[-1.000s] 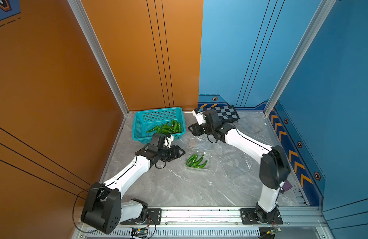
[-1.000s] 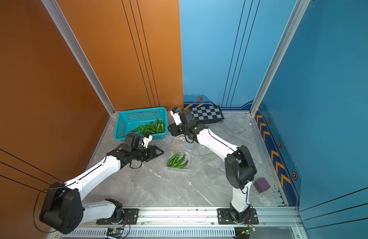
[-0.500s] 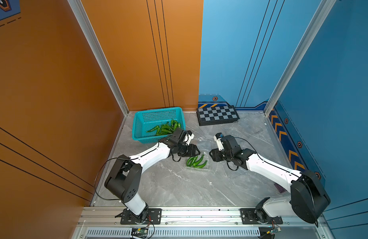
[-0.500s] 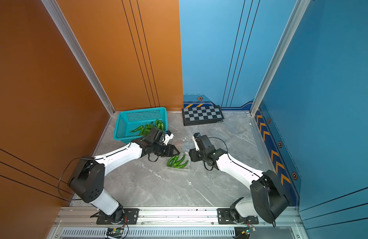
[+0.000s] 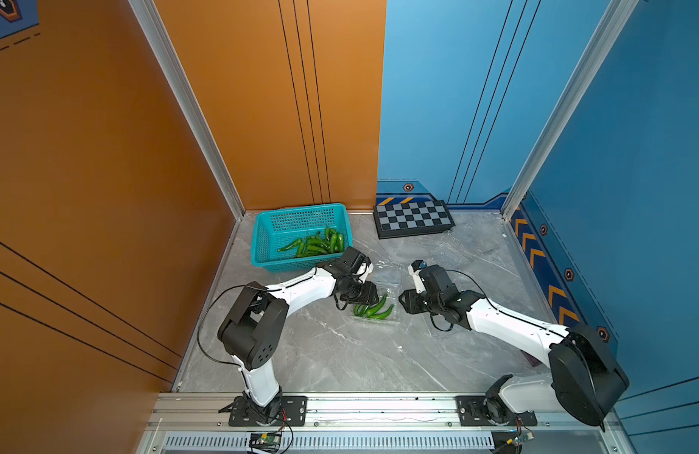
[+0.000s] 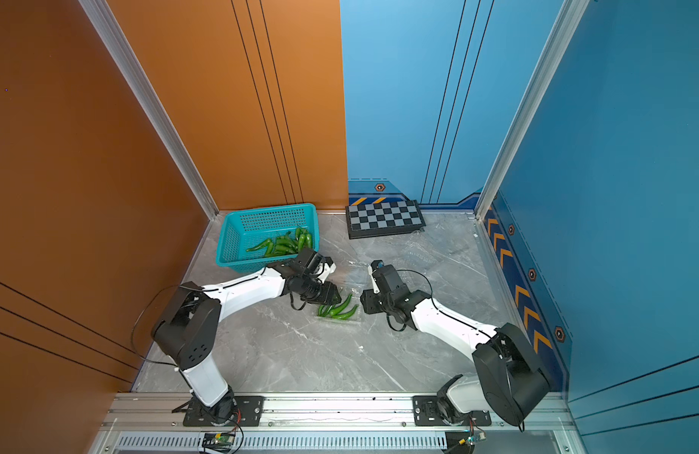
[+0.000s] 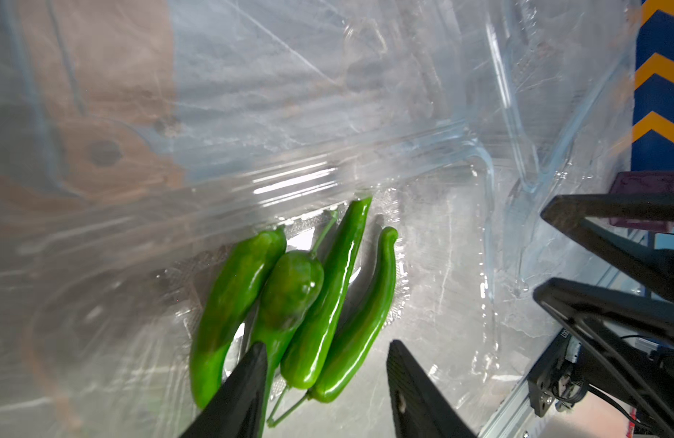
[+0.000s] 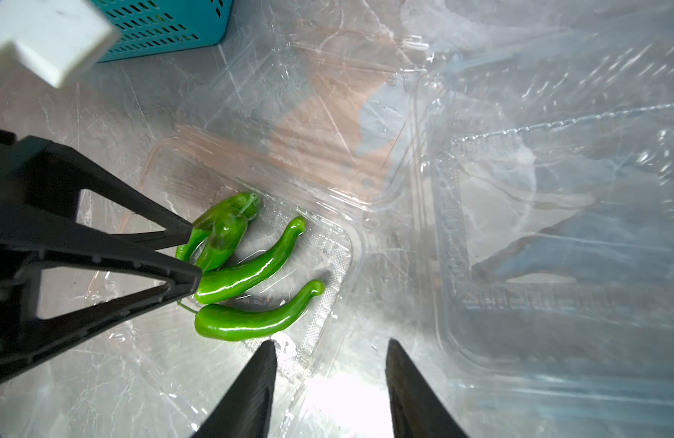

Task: Take small green peppers out of containers
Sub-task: Pick up the green pepper from the packing box.

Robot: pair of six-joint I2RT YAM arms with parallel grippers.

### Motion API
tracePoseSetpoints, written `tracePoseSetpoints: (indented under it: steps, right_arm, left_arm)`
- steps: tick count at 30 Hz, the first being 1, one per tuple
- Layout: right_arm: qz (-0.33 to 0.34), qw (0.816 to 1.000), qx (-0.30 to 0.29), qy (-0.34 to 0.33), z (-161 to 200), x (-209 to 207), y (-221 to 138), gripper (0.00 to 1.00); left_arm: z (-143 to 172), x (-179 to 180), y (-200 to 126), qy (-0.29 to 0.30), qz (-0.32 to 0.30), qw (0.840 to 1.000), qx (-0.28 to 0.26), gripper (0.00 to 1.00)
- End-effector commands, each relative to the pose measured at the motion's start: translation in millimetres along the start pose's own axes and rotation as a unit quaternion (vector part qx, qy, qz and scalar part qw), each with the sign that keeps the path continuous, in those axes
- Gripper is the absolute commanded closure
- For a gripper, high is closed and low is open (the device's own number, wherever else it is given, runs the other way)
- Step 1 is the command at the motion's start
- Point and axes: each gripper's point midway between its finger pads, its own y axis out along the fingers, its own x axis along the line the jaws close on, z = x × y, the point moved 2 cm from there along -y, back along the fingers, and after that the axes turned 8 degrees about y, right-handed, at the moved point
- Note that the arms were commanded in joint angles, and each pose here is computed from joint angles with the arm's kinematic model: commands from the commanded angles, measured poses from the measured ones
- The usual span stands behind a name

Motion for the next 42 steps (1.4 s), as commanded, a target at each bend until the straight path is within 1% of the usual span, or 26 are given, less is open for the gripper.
tracePoseSetpoints:
  steps: [1, 5, 9, 21, 29, 33, 38, 42]
  right_arm:
    - [-0.016, 1.000, 0.008, 0.008, 5, 5, 5, 0.52]
    - [-0.013, 1.000, 0.010, 0.007, 8, 4, 7, 0.52]
    - [-0.012, 1.000, 0.015, 0.008, 10, 3, 9, 0.55]
    - [-0.010, 1.000, 0.024, 0.013, 18, 0, 15, 0.56]
    - [-0.015, 0.999, 0.025, 0.020, 19, 1, 20, 0.56]
    - [-0.015, 0.999, 0.025, 0.019, 18, 1, 20, 0.57]
    - [-0.015, 0.999, 0.024, 0.020, 18, 0, 23, 0.57]
    - [-0.016, 0.999, 0.024, 0.021, 17, 1, 28, 0.58]
  left_arm:
    - [-4, 0, 2, 0.016, -0.017, 1.000, 0.004, 0.47]
    - [-3, 4, 7, 0.014, -0.030, 0.999, 0.007, 0.48]
    - [-7, 8, 8, 0.017, -0.048, 0.999, 0.002, 0.49]
    - [-4, 7, 22, 0.021, -0.046, 0.999, 0.018, 0.50]
    - [-5, 14, 24, 0.020, -0.076, 0.997, 0.019, 0.51]
    - [-9, 20, 22, 0.016, -0.098, 0.995, 0.011, 0.51]
    - [-8, 22, 25, 0.016, -0.107, 0.994, 0.015, 0.51]
    - [-9, 23, 25, 0.013, -0.114, 0.993, 0.013, 0.53]
